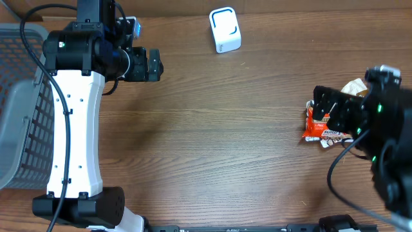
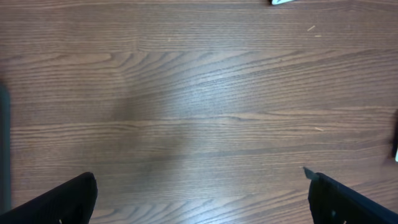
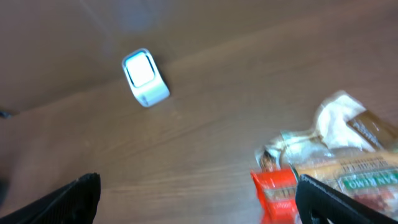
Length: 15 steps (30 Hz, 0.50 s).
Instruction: Scan the item barcode
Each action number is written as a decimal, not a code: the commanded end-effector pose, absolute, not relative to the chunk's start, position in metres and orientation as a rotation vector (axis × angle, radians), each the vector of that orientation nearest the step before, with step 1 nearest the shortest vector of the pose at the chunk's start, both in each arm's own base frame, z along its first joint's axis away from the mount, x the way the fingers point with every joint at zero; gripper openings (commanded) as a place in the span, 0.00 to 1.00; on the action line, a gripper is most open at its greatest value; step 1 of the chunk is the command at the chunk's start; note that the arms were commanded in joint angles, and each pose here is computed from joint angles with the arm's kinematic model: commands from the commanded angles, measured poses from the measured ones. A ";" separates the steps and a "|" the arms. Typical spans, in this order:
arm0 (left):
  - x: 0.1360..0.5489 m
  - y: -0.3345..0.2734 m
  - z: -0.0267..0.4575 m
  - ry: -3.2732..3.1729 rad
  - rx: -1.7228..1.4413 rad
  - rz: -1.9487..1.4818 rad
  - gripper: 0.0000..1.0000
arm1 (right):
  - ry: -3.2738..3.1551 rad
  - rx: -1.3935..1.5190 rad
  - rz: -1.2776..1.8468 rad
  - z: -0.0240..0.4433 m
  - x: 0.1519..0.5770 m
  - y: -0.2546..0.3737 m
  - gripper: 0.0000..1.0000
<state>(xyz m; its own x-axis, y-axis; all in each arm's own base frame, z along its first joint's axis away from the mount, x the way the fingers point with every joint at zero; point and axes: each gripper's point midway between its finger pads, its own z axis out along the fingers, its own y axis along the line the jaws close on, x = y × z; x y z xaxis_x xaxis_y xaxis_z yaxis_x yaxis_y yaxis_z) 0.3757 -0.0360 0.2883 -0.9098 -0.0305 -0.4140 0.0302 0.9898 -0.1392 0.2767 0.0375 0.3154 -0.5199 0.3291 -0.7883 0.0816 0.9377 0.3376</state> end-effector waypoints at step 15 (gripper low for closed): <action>0.376 -0.041 0.288 2.705 0.048 -0.195 1.00 | 1.574 0.232 0.426 0.220 0.246 0.031 1.00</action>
